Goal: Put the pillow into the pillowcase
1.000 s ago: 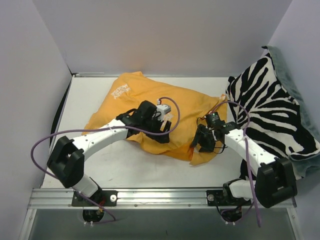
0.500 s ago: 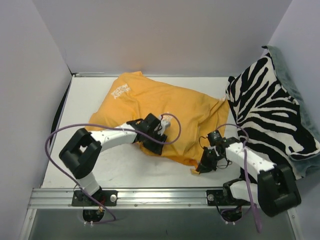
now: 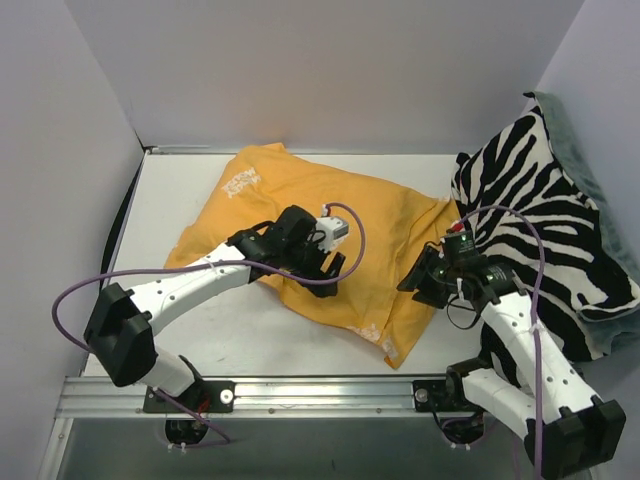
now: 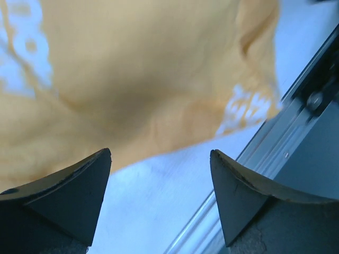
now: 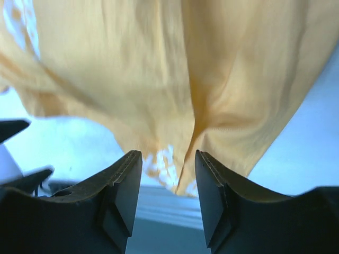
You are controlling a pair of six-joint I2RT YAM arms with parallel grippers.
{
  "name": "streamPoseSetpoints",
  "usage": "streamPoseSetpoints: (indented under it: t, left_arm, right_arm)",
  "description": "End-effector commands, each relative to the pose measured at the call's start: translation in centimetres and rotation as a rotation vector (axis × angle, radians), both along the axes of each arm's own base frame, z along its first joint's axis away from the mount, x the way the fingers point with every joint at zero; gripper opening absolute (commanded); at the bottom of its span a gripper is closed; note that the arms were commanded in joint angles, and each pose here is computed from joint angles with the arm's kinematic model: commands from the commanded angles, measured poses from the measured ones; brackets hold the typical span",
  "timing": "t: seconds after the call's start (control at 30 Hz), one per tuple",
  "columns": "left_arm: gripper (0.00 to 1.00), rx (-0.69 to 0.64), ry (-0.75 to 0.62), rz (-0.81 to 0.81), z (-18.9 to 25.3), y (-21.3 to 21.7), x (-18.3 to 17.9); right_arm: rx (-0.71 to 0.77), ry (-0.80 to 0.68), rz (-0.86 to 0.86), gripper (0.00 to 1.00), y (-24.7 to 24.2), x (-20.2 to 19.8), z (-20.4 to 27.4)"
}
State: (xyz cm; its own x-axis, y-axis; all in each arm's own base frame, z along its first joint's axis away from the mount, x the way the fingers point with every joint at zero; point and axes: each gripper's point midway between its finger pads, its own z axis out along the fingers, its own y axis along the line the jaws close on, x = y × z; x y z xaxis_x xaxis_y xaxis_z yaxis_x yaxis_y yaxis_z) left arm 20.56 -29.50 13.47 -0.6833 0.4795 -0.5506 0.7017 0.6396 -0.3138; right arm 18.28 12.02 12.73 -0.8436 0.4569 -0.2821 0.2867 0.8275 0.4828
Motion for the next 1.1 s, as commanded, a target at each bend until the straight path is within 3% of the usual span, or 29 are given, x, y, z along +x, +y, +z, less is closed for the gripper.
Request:
streamPoseSetpoints:
  t: [0.0, 0.17, 0.27, 0.33, 0.47, 0.63, 0.7, 0.9, 1.0, 1.07]
  left_arm:
    - [0.84, -0.143, -0.143, 0.014, 4.6, -5.3, 3.1]
    - [0.77, -0.070, -0.045, 0.031, -0.4, -8.4, 4.4]
    - [0.77, -0.024, 0.005, 0.042, -3.3, -8.4, 3.4]
    - [0.81, -0.043, -0.004, 0.093, -2.3, -7.5, 3.7]
    - [0.91, -0.101, -0.098, 0.301, 1.3, -2.7, 7.4]
    - [0.94, -0.080, -0.225, 0.610, 4.0, 6.8, 13.9]
    - [0.94, 0.001, -0.238, 0.704, 2.6, 11.1, 16.2]
    - [0.87, 0.183, -0.105, 0.780, -5.7, 17.2, 17.9]
    - [0.77, 0.286, 0.041, 0.791, -9.7, 18.8, 15.6]
    - [0.72, 0.275, 0.124, 0.783, -10.7, 18.6, 13.4]
  right_arm:
    - [-0.163, 0.010, -0.083, 0.45, -2.9, 3.0, -0.7]
    - [-0.124, 0.041, -0.081, 0.37, -1.9, 6.9, -2.6]
    - [-0.086, 0.122, -0.057, 0.36, -0.5, 7.7, -5.0]
    - [-0.081, 0.216, -0.039, 0.34, -0.1, 7.4, -7.6]
    - [-0.091, 0.280, -0.027, 0.33, 0.2, 7.9, -10.3]
    - [-0.120, 0.297, -0.033, 0.33, 0.5, 11.5, -11.8]
    - [-0.109, 0.260, -0.040, 0.33, 1.0, 14.3, -11.2]
    - [-0.084, 0.139, -0.027, 0.34, 1.9, 22.1, -8.0]
    - [-0.093, 0.122, -0.034, 0.36, 1.5, 24.3, -7.4]
    - [-0.098, 0.078, -0.045, 0.38, 1.1, 26.4, -5.3]
